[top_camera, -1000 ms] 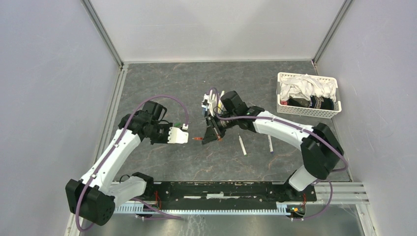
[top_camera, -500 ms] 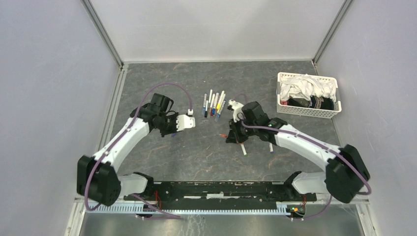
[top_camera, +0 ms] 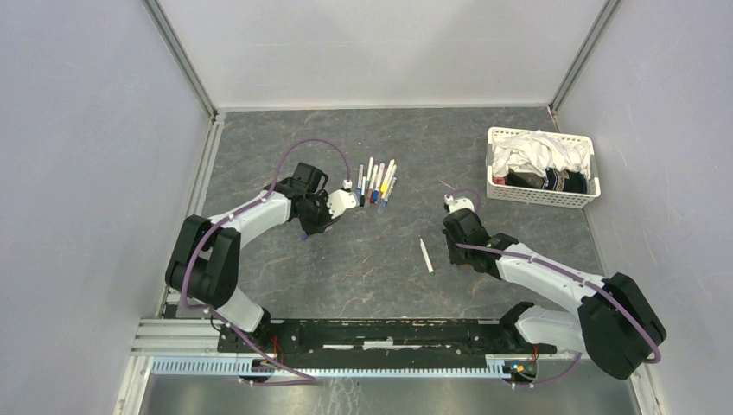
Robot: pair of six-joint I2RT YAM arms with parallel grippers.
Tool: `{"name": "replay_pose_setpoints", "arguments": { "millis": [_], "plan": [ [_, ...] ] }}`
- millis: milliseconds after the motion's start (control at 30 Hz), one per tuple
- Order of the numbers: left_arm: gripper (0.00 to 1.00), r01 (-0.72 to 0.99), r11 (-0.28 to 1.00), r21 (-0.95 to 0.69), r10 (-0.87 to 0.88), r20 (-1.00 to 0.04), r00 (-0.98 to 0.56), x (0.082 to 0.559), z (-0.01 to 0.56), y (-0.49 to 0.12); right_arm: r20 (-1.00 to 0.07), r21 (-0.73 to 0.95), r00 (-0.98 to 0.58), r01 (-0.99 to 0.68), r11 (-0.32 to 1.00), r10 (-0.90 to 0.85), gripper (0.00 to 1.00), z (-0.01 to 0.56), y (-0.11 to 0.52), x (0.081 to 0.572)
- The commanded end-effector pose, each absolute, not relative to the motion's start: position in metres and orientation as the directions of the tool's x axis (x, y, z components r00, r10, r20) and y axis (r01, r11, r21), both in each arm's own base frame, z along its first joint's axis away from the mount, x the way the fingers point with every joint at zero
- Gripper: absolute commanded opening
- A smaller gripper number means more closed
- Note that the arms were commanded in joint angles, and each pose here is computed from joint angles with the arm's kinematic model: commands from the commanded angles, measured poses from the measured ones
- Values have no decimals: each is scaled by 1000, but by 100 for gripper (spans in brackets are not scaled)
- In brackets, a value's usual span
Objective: Open the pen caps
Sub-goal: Place the pen cap at the center of the board, then place the pen at the center of the board.
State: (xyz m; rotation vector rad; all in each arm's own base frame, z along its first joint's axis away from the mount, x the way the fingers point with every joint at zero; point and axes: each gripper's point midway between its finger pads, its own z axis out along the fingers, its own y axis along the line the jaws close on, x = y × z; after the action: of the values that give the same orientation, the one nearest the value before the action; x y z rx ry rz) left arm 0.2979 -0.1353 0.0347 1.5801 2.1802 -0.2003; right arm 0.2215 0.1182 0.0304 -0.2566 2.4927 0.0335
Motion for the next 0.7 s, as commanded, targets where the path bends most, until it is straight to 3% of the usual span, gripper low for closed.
{"name": "replay_pose_setpoints", "arguments": {
  "millis": [0, 333, 500, 667],
  "plan": [
    [38, 908, 392, 152, 832, -481, -278, 304, 48, -143, -641, -115, -756, -78, 990, -134, 4, 29, 100, 238],
    [54, 884, 446, 143, 773, -559, -300, 309, 94, -154, -587, -176, -794, -64, 982, -157, 25, 7, 84, 232],
    [56, 848, 509, 146, 728, -599, -334, 318, 137, -158, -557, -197, -814, -64, 978, -166, 34, 2, 75, 225],
    [56, 837, 525, 152, 693, -648, -317, 316, 176, -160, -540, -213, -826, -54, 976, -164, 33, 3, 66, 220]
  ]
}}
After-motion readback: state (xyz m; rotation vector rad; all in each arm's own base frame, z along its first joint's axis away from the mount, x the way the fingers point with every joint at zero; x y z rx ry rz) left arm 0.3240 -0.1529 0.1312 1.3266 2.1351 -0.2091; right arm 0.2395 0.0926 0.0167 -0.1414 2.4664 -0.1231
